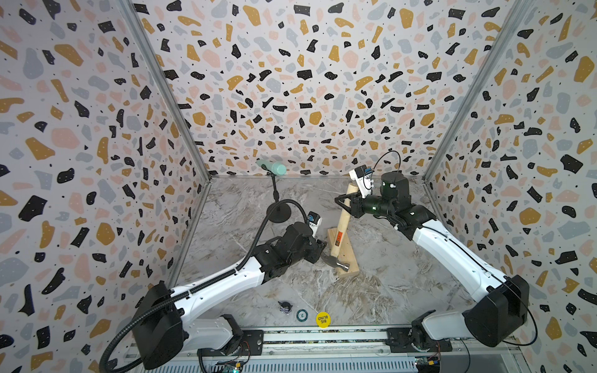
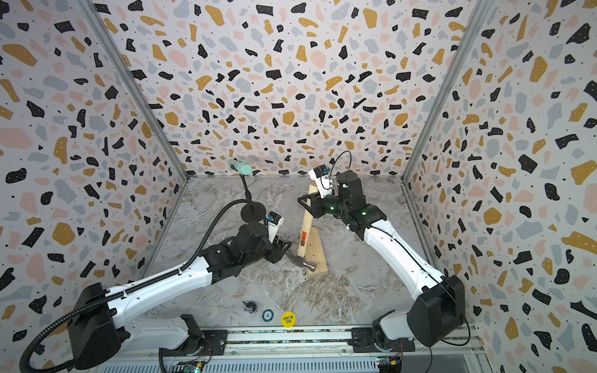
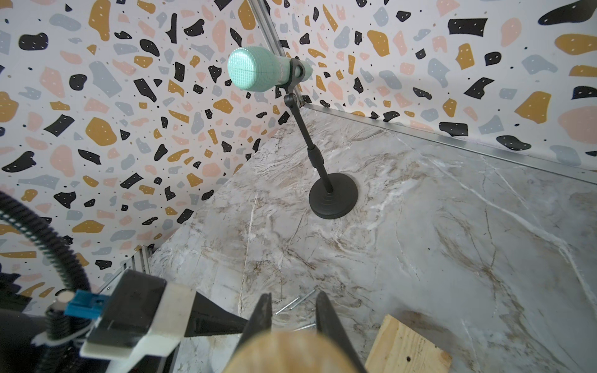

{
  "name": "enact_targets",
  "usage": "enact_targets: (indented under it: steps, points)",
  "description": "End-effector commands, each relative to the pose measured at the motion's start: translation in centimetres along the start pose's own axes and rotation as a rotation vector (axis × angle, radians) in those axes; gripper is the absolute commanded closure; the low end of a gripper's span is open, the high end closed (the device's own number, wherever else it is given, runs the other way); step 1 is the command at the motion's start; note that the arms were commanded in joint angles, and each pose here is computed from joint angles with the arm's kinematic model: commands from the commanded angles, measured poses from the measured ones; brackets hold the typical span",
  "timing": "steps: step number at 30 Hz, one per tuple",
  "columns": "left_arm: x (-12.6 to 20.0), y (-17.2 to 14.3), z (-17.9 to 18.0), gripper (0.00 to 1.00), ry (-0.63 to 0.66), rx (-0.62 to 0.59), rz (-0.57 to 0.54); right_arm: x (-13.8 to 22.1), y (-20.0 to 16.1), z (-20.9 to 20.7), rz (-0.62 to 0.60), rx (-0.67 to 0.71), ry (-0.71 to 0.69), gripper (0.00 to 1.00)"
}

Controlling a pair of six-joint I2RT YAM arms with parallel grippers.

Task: Use a claw hammer to pull out a nail
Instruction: Place the hammer at the center of the board.

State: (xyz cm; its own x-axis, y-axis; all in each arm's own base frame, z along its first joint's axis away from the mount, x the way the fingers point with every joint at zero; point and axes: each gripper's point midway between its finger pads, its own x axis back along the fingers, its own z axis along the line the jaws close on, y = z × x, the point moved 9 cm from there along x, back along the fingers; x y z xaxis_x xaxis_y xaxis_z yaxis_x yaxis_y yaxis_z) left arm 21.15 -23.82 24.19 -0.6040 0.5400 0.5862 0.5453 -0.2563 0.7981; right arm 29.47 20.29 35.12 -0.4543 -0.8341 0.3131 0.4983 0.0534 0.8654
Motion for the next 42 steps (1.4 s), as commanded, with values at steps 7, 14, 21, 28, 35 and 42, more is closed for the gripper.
enact_targets:
  steps: [7,14,21,28,35,42]
  points:
    - [0.2,1.6,-1.8,0.46,-0.018,-0.048,-0.063,1.3,3.7,2.2,-0.139,0.034,0.097,1.00]
    - [-0.2,1.4,-2.6,0.46,-0.035,-0.056,-0.057,1.0,3.8,2.2,-0.140,0.029,0.107,1.00]
    - [-1.0,1.0,-3.2,0.46,-0.037,-0.059,-0.043,0.9,3.9,2.5,-0.143,0.028,0.123,1.00]
    - [-1.6,0.6,-3.3,0.46,-0.020,-0.052,-0.030,0.9,4.2,2.7,-0.148,0.029,0.137,1.00]
    - [-2.5,0.2,-3.4,0.47,-0.008,-0.050,-0.002,1.0,4.6,3.1,-0.159,0.038,0.150,1.00]
    - [-2.8,0.1,-3.5,0.47,-0.003,-0.049,0.008,1.1,4.7,3.3,-0.162,0.042,0.153,1.00]
